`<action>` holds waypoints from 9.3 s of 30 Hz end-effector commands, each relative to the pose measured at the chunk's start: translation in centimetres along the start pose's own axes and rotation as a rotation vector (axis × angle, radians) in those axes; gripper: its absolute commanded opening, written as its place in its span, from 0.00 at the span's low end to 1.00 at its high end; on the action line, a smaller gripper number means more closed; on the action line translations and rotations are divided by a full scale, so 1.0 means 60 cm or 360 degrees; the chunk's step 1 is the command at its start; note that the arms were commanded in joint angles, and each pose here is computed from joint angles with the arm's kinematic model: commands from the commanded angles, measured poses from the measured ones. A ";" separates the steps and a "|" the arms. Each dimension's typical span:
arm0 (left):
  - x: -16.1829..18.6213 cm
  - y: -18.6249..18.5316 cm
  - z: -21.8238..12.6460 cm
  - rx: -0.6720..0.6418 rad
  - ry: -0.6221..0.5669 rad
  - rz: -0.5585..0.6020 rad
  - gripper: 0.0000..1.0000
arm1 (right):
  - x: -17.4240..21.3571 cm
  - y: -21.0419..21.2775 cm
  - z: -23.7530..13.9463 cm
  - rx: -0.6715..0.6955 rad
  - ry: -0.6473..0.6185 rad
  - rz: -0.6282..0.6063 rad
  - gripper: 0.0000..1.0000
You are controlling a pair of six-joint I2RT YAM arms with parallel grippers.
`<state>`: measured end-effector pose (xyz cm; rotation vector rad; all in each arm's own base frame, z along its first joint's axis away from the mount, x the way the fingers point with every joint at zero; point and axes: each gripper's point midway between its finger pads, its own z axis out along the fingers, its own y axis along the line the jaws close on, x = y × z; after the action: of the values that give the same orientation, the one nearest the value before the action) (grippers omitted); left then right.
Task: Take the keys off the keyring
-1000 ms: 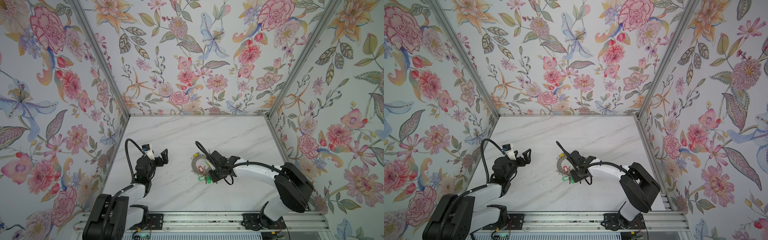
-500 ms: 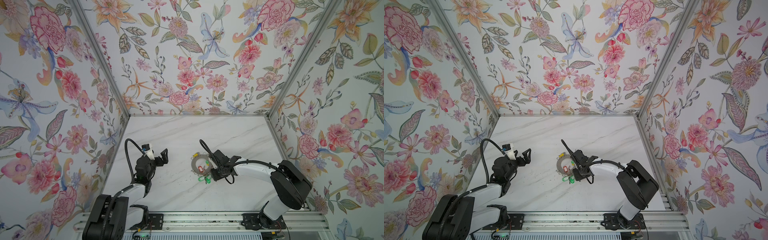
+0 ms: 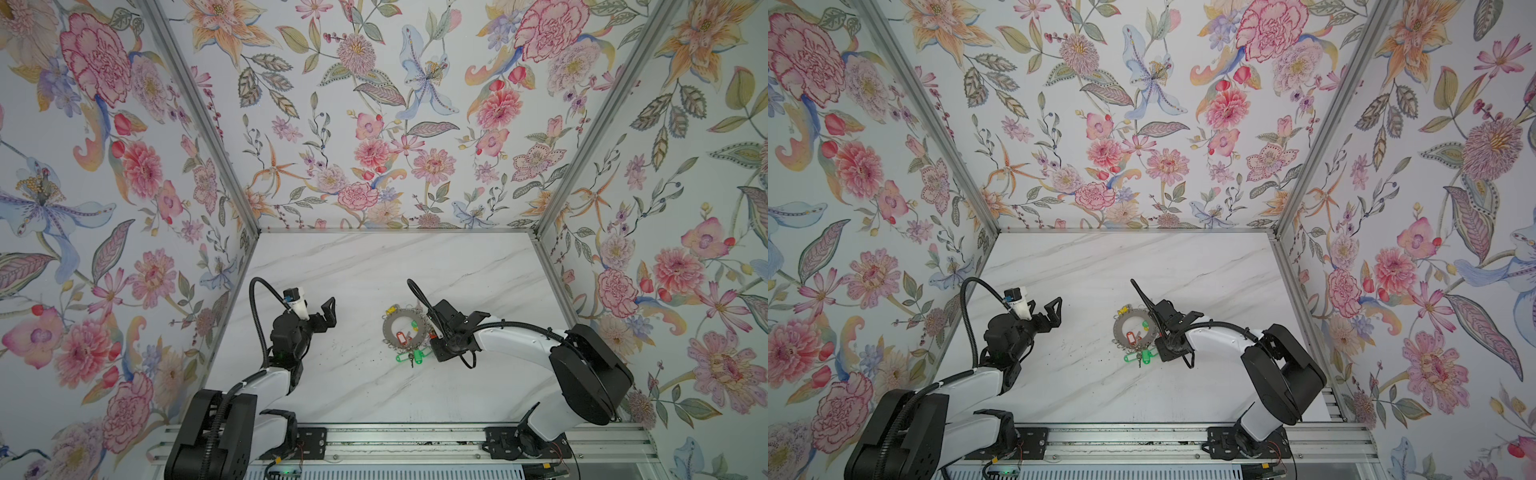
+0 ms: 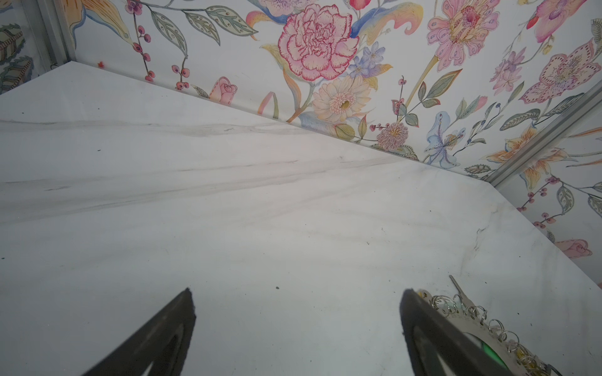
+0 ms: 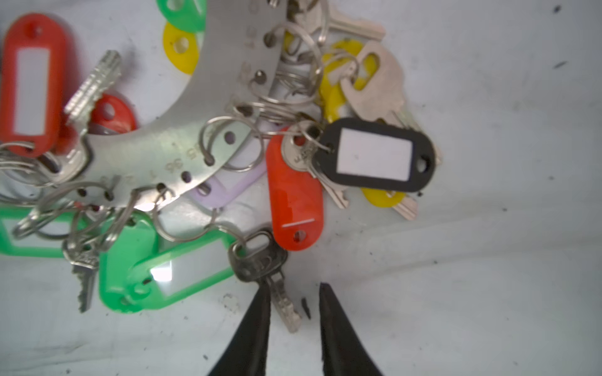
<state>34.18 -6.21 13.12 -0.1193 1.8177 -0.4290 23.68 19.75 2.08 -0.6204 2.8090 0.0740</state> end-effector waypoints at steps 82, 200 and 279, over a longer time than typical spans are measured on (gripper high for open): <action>-0.023 -0.027 0.005 0.0117 -0.0056 -0.0006 0.95 | -0.040 0.060 -0.039 -0.0272 0.0000 -0.0285 0.06; 0.154 -0.384 0.028 0.1353 0.0496 0.0440 0.73 | 0.001 0.019 0.003 0.0012 0.0222 -0.0456 0.10; 0.216 -0.538 0.043 0.1917 0.0215 0.0795 0.27 | -0.113 -0.006 -0.160 -0.0074 -0.0307 -0.0379 0.05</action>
<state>28.96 -40.17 11.08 1.1658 1.3977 -1.0720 27.11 20.72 12.70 -0.9150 2.5676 0.1124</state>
